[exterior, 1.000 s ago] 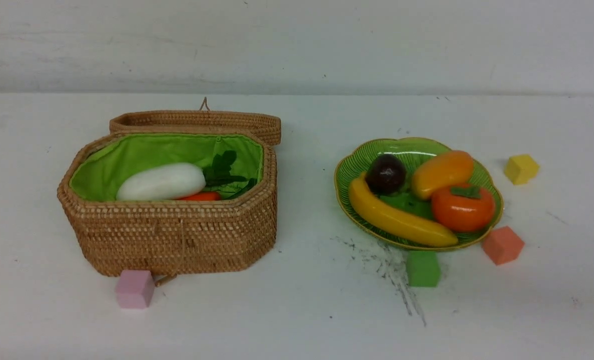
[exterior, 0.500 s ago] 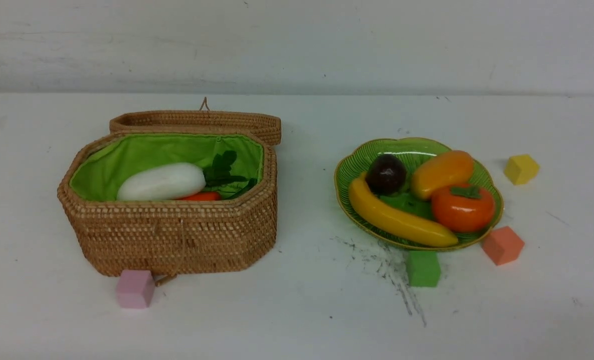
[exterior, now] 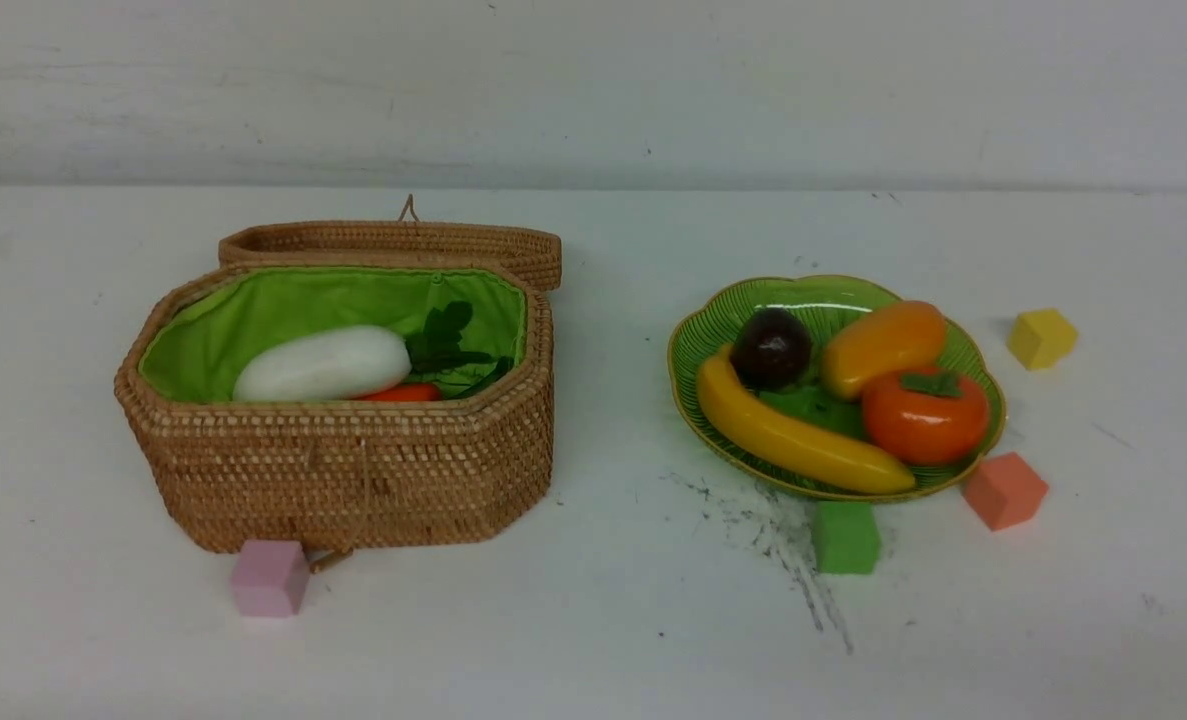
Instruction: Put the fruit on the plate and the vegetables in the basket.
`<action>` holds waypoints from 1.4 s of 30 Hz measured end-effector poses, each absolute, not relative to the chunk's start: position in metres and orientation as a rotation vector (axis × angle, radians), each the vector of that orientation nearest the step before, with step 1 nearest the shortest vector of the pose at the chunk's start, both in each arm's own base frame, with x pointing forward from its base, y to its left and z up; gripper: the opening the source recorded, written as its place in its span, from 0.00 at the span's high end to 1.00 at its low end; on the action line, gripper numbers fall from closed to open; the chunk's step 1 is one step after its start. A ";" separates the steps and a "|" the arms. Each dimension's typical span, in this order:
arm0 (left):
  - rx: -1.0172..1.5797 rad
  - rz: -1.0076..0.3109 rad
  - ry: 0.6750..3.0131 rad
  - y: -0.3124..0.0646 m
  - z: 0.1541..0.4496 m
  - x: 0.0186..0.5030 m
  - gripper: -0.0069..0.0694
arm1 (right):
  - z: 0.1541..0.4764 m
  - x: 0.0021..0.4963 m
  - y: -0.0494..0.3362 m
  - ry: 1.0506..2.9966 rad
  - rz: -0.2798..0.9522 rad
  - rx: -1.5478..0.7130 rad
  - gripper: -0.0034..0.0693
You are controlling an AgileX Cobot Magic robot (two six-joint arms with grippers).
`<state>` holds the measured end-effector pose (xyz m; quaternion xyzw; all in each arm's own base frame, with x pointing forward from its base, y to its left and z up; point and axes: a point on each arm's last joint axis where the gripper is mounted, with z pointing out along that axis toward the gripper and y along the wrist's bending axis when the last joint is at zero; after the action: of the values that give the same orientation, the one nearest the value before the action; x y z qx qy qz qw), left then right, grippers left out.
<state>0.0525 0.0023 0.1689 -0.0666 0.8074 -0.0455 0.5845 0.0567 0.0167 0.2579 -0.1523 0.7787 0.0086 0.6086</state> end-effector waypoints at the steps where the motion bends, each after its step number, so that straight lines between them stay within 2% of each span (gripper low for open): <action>1: -0.155 -0.106 1.884 0.002 0.169 0.052 0.60 | 0.255 0.058 0.015 1.791 0.027 -0.309 0.96; 8: -0.155 -0.106 1.884 0.002 0.169 0.052 0.60 | 0.221 0.053 0.006 1.749 0.003 -0.137 0.95; 16: -0.155 -0.106 1.884 0.002 0.169 0.052 0.60 | 0.175 0.051 -0.003 1.890 0.020 0.058 0.95; 42: -0.156 -0.106 1.884 0.002 0.169 0.052 0.60 | 0.175 0.052 -0.003 1.869 0.033 0.081 0.92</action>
<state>0.0525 0.0023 0.1689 -0.0666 0.8074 -0.0455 0.5844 0.0523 -0.0029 0.1746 0.0347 0.8041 0.0142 0.5933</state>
